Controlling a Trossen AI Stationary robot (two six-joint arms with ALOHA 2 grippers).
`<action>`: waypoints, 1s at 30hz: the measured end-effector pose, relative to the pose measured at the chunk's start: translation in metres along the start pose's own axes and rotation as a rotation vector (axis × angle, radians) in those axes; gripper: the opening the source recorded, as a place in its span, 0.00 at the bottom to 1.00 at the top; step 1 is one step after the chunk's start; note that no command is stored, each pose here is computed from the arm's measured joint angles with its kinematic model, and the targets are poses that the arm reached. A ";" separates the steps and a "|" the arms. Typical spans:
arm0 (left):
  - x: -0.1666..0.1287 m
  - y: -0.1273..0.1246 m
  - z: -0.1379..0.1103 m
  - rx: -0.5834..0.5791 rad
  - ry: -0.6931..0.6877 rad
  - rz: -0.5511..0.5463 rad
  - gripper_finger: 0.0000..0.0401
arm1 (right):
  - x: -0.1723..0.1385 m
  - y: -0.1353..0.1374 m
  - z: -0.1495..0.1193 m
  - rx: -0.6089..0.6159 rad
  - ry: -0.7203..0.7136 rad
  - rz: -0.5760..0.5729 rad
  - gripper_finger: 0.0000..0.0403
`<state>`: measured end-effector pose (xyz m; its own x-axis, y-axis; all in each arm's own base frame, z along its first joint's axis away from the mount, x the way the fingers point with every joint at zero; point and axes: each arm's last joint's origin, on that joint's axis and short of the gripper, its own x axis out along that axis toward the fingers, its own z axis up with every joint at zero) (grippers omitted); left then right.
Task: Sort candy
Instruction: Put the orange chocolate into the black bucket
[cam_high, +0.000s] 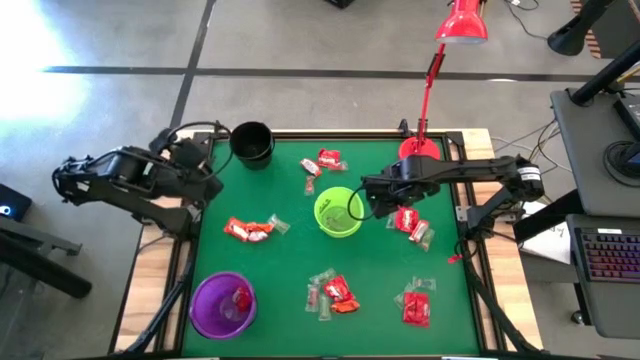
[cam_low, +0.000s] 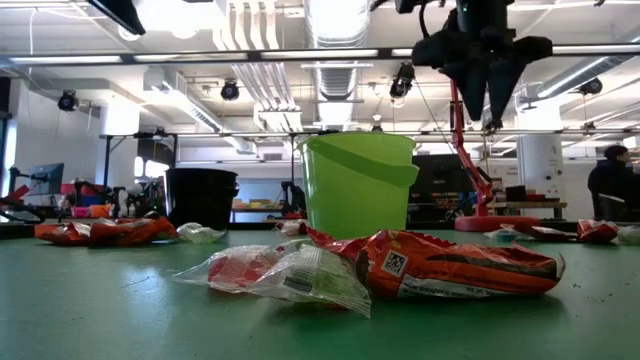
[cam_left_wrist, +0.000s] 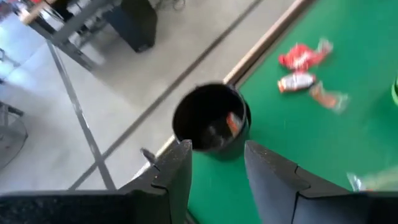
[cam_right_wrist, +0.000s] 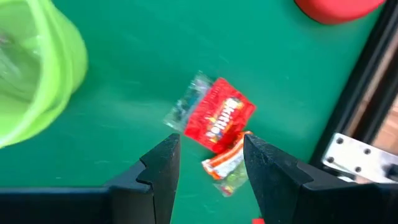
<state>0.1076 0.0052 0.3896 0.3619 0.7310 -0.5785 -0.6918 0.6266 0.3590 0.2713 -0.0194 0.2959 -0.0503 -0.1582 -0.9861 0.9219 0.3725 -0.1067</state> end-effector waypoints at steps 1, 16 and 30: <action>0.002 -0.001 -0.001 0.007 0.018 -0.004 0.34 | -0.002 0.000 0.000 0.001 -0.009 0.005 0.42; 0.047 -0.033 -0.023 0.229 0.207 -0.164 0.38 | -0.012 0.009 0.006 0.046 -0.074 0.104 0.42; 0.097 -0.044 -0.031 0.201 0.361 -0.577 0.38 | -0.012 0.011 0.006 0.031 -0.076 0.124 0.42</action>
<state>0.1538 0.0407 0.2952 0.3823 0.1543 -0.9111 -0.3104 0.9501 0.0306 0.2841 -0.0192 0.3076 0.0928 -0.1824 -0.9788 0.9309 0.3648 0.0203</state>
